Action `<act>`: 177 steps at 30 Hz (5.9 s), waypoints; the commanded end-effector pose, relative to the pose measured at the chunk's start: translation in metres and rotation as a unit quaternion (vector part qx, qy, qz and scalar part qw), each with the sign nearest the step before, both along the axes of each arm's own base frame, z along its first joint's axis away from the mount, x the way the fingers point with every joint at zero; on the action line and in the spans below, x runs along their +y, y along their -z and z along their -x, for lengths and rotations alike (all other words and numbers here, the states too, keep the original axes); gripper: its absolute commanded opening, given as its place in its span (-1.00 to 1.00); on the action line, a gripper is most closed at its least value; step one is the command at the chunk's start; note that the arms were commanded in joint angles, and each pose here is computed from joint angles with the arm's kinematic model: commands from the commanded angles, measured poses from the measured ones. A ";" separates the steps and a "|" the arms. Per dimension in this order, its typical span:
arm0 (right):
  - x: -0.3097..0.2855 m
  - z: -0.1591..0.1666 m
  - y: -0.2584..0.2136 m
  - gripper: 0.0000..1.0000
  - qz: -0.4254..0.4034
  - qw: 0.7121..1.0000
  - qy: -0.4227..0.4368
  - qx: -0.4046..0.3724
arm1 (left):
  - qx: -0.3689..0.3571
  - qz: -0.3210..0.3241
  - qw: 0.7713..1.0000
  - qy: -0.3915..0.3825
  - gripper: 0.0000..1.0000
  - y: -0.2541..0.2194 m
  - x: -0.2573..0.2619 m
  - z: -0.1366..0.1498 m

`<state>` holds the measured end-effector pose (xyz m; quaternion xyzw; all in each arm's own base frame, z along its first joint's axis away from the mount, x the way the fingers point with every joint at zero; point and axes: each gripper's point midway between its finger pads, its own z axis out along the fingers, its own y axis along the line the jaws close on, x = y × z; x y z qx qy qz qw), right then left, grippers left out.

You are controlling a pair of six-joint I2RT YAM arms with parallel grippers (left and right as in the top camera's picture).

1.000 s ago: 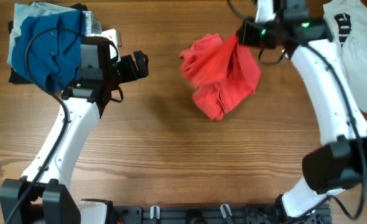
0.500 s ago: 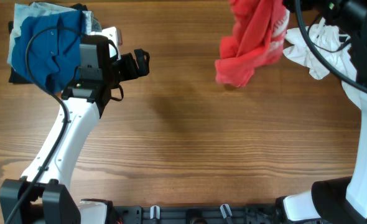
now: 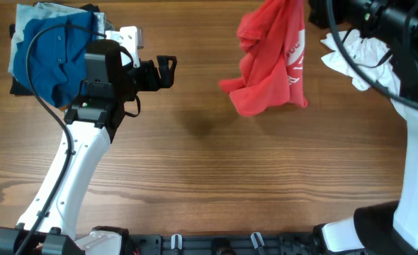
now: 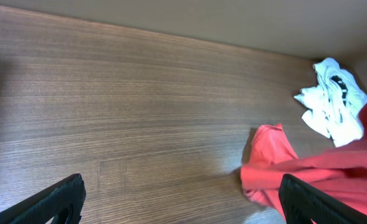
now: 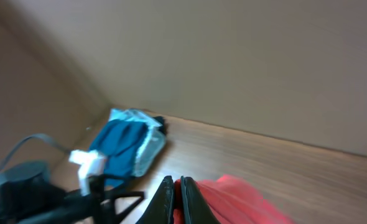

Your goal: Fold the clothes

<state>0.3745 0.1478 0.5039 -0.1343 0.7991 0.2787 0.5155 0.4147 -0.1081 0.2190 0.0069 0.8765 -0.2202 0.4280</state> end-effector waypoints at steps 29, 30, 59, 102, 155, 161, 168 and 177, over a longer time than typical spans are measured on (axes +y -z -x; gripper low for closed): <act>-0.055 -0.086 0.105 -0.92 0.114 0.982 0.112 0.104 | -0.018 -0.005 1.000 0.009 1.00 -0.013 -0.001 0.000; -0.053 -0.098 0.125 -0.92 0.122 0.980 0.099 0.122 | -0.017 -0.007 1.000 0.007 0.99 -0.012 0.000 -0.001; -0.162 -0.230 0.216 1.00 -0.011 0.972 0.189 0.140 | 0.001 -0.047 0.997 0.069 0.99 0.018 -0.038 0.002; -0.182 -0.156 0.283 0.99 0.045 0.922 0.210 0.321 | -0.071 -0.273 0.911 0.301 0.20 0.180 -0.224 0.018; -0.150 -0.106 0.306 1.00 0.081 0.893 0.148 0.416 | 0.076 -0.132 0.970 0.191 1.00 0.096 -0.085 0.011; -0.146 -0.112 0.302 0.99 0.070 0.901 0.141 0.404 | 0.117 -0.140 0.962 0.204 1.00 0.146 -0.093 0.009; -0.143 -0.113 0.301 0.99 0.064 0.904 0.133 0.401 | 0.142 -0.151 0.955 0.211 0.99 0.183 -0.100 0.009; -0.151 -0.116 0.303 1.00 0.081 0.902 0.151 0.396 | 0.171 -0.171 0.952 0.189 1.00 0.205 -0.090 0.011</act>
